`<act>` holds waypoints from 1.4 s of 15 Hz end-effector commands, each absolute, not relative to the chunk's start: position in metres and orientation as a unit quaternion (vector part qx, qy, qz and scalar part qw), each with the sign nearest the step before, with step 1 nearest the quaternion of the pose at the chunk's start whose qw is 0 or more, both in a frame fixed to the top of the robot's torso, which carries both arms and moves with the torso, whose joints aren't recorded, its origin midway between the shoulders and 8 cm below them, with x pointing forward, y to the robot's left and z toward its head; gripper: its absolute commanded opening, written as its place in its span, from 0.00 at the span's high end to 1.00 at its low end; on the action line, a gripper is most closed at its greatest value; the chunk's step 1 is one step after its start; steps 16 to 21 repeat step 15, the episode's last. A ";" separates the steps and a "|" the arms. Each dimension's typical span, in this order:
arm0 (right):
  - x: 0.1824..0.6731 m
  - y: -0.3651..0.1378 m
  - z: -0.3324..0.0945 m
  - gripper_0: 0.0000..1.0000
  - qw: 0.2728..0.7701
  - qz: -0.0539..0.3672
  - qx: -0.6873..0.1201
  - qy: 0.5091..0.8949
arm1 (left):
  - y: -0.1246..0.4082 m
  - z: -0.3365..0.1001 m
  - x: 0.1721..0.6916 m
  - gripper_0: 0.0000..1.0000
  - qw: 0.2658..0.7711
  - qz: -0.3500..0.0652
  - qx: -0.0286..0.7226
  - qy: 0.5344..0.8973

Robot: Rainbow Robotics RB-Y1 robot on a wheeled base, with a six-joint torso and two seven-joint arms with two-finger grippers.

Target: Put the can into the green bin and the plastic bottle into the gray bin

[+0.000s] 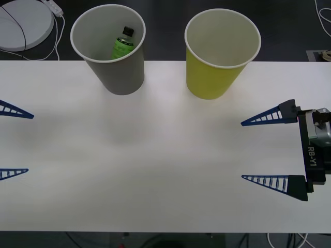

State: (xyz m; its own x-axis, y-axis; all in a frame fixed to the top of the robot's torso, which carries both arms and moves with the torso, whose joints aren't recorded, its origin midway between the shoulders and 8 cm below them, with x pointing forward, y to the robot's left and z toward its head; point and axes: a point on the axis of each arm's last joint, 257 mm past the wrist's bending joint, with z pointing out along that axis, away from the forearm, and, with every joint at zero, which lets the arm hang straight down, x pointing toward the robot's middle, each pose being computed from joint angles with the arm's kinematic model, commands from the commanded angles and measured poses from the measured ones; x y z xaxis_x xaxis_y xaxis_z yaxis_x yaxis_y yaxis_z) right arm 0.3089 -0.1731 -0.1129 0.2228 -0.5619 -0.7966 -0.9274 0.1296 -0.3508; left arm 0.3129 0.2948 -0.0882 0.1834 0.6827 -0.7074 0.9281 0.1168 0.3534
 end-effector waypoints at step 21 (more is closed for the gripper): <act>0.309 -0.173 -0.113 0.00 0.464 0.197 -0.630 0.591 | 0.274 -0.089 0.324 0.00 0.402 -0.155 0.647 0.630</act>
